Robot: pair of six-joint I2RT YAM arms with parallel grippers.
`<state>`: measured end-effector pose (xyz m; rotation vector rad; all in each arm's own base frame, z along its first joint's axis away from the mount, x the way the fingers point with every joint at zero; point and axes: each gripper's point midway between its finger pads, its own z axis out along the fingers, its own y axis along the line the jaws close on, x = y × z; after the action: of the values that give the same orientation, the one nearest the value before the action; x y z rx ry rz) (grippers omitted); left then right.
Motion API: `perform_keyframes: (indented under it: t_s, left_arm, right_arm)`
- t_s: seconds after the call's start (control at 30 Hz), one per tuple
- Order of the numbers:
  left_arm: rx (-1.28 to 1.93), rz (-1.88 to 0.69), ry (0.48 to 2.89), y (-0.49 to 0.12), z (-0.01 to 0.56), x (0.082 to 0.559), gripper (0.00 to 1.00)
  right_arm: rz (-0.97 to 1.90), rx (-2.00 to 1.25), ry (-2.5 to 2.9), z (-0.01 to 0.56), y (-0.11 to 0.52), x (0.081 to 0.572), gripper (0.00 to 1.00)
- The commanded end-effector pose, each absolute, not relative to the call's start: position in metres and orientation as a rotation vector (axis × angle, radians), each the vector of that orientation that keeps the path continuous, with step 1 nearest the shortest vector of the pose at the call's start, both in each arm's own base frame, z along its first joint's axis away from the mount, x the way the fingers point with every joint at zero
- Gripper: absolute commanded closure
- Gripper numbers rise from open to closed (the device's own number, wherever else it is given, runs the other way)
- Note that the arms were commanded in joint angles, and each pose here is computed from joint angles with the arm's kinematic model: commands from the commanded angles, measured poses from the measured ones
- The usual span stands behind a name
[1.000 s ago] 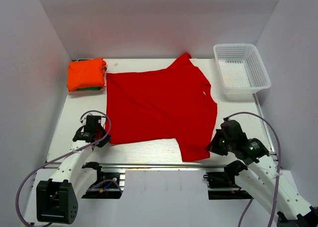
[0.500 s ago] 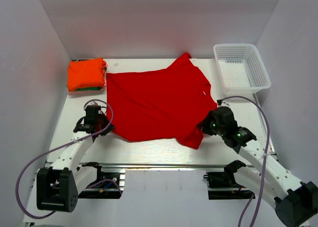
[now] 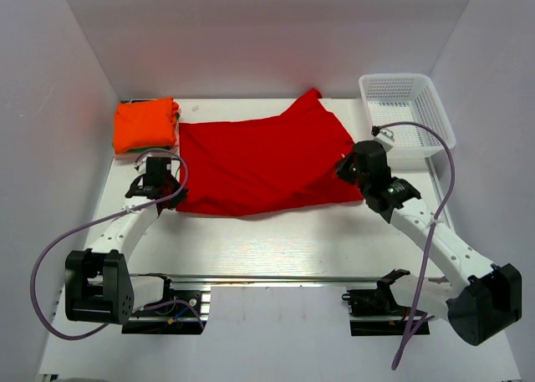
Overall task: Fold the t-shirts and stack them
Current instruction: Fold the flattened tshirt in 1/3 of the way
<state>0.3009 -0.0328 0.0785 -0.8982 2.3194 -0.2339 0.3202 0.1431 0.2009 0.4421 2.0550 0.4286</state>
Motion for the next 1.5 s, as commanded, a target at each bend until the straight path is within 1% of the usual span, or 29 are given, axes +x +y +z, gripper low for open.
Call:
perform_keyframes:
  t_s: [0.0,0.17,0.33,0.53,0.63,0.67,0.73,0.77,0.8,0.83,0.87,0.9,0.93,0.97,1.0,1.03,1.07,1.1,1.13,1.17,1.23,1.27,1.3,1.33,1.37,1.4,1.43,1.47]
  left_arm:
    - [-0.958,-0.153,2.202,-0.014,0.105,0.322,1.0]
    - [-0.991,-0.088,2.186,-0.005,0.106,0.33,1.0]
    - [-1.015,-0.08,2.175,-0.004,0.109,0.345,1.0]
    - [-1.048,-0.027,2.218,-0.002,0.091,0.351,1.0]
    - [-1.081,0.014,2.194,0.004,0.089,0.356,1.0]
    - [-1.083,0.022,2.204,0.004,0.085,0.359,1.0]
    - [-1.096,0.033,2.201,0.005,0.081,0.364,1.0]
    - [-1.088,-0.004,2.178,0.002,0.087,0.376,0.99]
    - [-1.082,0.01,2.217,0.001,0.075,0.375,0.94]
    - [-1.078,-0.008,2.214,-0.002,0.076,0.381,0.91]
    - [-1.077,-0.012,2.208,-0.002,0.078,0.387,0.74]
    - [-1.091,0.009,2.209,0.003,0.076,0.389,0.59]
    - [-1.096,0.025,2.23,0.003,0.07,0.39,0.45]
    - [-1.107,0.038,2.205,0.006,0.078,0.397,0.27]
    - [-1.112,0.062,2.212,0.008,0.08,0.394,0.18]
    - [-1.113,0.074,2.205,0.01,0.084,0.395,0.1]
    - [-1.126,0.094,2.179,0.018,0.092,0.399,0.0]
    - [-1.128,0.102,2.189,0.018,0.094,0.397,0.0]
    - [-1.14,0.108,2.186,0.022,0.096,0.397,0.0]
    - [-1.121,0.103,2.178,0.022,0.103,0.399,0.0]
    - [-1.064,0.066,2.194,0.018,0.11,0.396,0.0]
    - [-1.032,0.016,2.214,0.011,0.111,0.395,0.0]
    - [-1.003,-0.013,2.222,0.007,0.113,0.394,0.0]
    - [-0.969,-0.05,2.207,0.003,0.122,0.395,0.0]
    - [-0.902,-0.083,2.247,-0.003,0.117,0.39,0.0]
    - [-0.846,-0.114,2.255,-0.013,0.119,0.389,0.0]
    - [-0.8,-0.173,2.252,-0.021,0.122,0.387,0.0]
    - [-0.702,-0.209,2.272,-0.03,0.122,0.386,0.0]
  right_arm:
    - [0.35,0.489,1.954,0.225,0.128,0.343,1.0]
    - [0.272,0.497,1.932,0.23,0.12,0.366,1.0]
    - [0.241,0.456,1.939,0.231,0.119,0.386,1.0]
    - [0.234,0.432,1.991,0.211,0.125,0.415,1.0]
    - [0.228,0.434,1.984,0.204,0.126,0.435,1.0]
    - [0.22,0.439,1.979,0.206,0.123,0.442,1.0]
    - [0.21,0.424,2.016,0.191,0.127,0.456,1.0]
    - [0.211,0.409,2.006,0.196,0.127,0.465,1.0]
    - [0.194,0.399,2.054,0.172,0.131,0.473,1.0]
    - [0.245,0.358,2.032,0.187,0.14,0.486,1.0]
    - [0.237,0.339,2.06,0.173,0.142,0.494,1.0]
    - [0.227,0.293,2.059,0.173,0.145,0.5,1.0]
    - [0.248,0.271,2.039,0.178,0.151,0.516,0.94]
    - [0.231,0.259,2.058,0.164,0.151,0.524,0.85]
    - [0.224,0.209,2.065,0.161,0.153,0.529,0.8]
    - [0.249,0.187,2.068,0.162,0.16,0.544,0.74]
    - [0.245,0.172,2.096,0.157,0.159,0.545,0.65]
    - [0.259,0.122,2.088,0.166,0.164,0.551,0.56]
    - [0.255,0.114,2.118,0.161,0.163,0.551,0.39]
    - [0.293,0.073,2.132,0.16,0.17,0.548,0.32]
    - [0.297,0.052,2.14,0.163,0.169,0.542,0.25]
    - [0.311,0.034,2.169,0.156,0.17,0.529,0.19]
    - [0.32,0.028,2.163,0.163,0.169,0.523,0.1]
    - [0.324,0.026,2.17,0.162,0.167,0.516,0.1]
    - [0.353,0.013,2.215,0.146,0.167,0.496,0.1]
    - [0.375,0.01,2.191,0.156,0.167,0.489,0.1]
    - [0.402,-0.001,2.228,0.141,0.169,0.473,0.1]
    - [0.451,-0.019,2.202,0.151,0.172,0.46,0.1]
